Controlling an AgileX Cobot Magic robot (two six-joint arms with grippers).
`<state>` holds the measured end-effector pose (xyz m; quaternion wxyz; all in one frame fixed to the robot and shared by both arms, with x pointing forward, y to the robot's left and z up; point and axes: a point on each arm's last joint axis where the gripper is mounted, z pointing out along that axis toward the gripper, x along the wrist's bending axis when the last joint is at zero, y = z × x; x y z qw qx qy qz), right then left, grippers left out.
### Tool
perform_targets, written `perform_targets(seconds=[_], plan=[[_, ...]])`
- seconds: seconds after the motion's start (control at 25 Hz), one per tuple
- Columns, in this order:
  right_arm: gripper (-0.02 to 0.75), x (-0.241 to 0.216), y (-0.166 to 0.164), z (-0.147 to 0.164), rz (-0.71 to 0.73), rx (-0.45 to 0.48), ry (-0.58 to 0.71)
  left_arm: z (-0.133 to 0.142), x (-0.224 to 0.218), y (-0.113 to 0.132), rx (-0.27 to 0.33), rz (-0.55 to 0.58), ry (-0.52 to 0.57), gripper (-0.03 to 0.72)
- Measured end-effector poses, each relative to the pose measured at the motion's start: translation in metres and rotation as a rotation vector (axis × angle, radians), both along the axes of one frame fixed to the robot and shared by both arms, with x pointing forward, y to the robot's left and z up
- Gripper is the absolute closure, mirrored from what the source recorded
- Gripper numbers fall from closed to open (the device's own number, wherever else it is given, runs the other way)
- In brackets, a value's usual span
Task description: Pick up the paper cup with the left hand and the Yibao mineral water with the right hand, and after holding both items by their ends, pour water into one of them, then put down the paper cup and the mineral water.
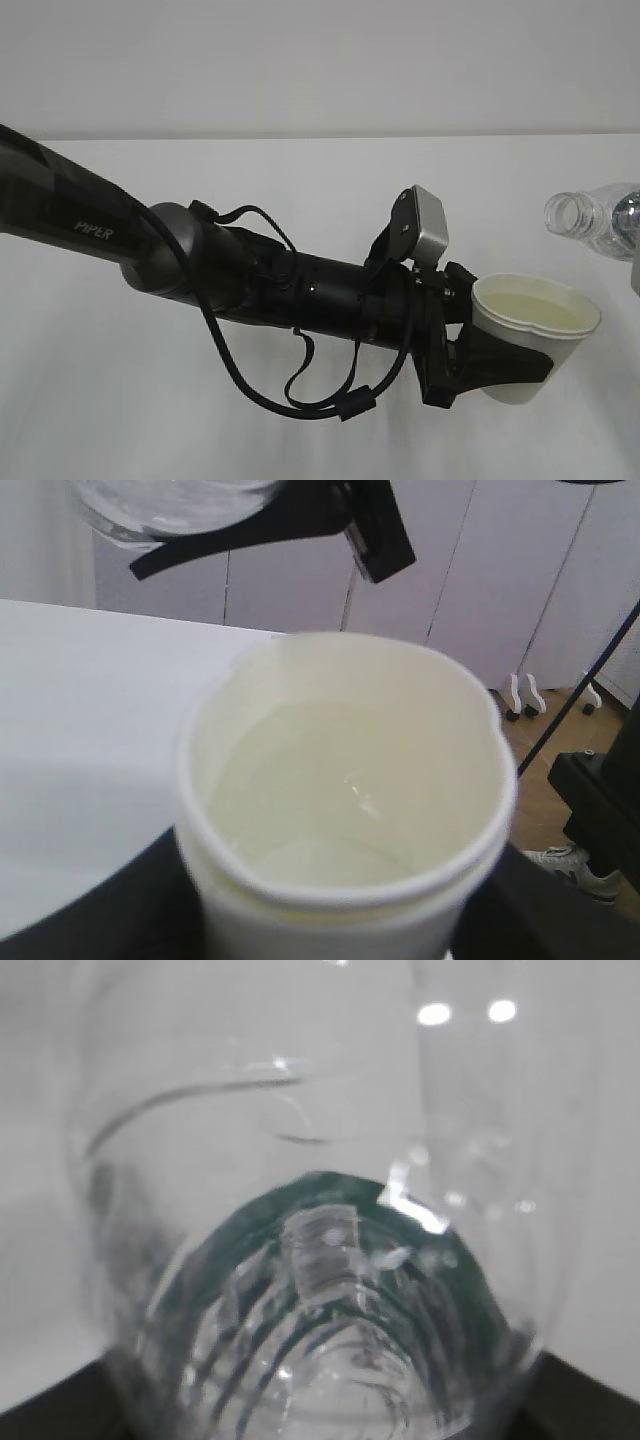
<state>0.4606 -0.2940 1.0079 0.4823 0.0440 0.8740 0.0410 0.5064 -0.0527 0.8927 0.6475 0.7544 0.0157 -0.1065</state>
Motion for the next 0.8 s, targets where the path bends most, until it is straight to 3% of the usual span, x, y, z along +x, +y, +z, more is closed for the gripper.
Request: perform_targets(seconds=[0.24, 0.8], plan=[[0.283, 0.0, 0.001, 0.0, -0.054, 0.105, 0.004, 0.0, 0.0, 0.0, 0.001, 0.001, 0.0, 0.237], [0.283, 0.0, 0.004, 0.0, -0.091, 0.226, 0.012, 0.003, 0.018, 0.015, -0.032, 0.046, 0.012, 0.237]])
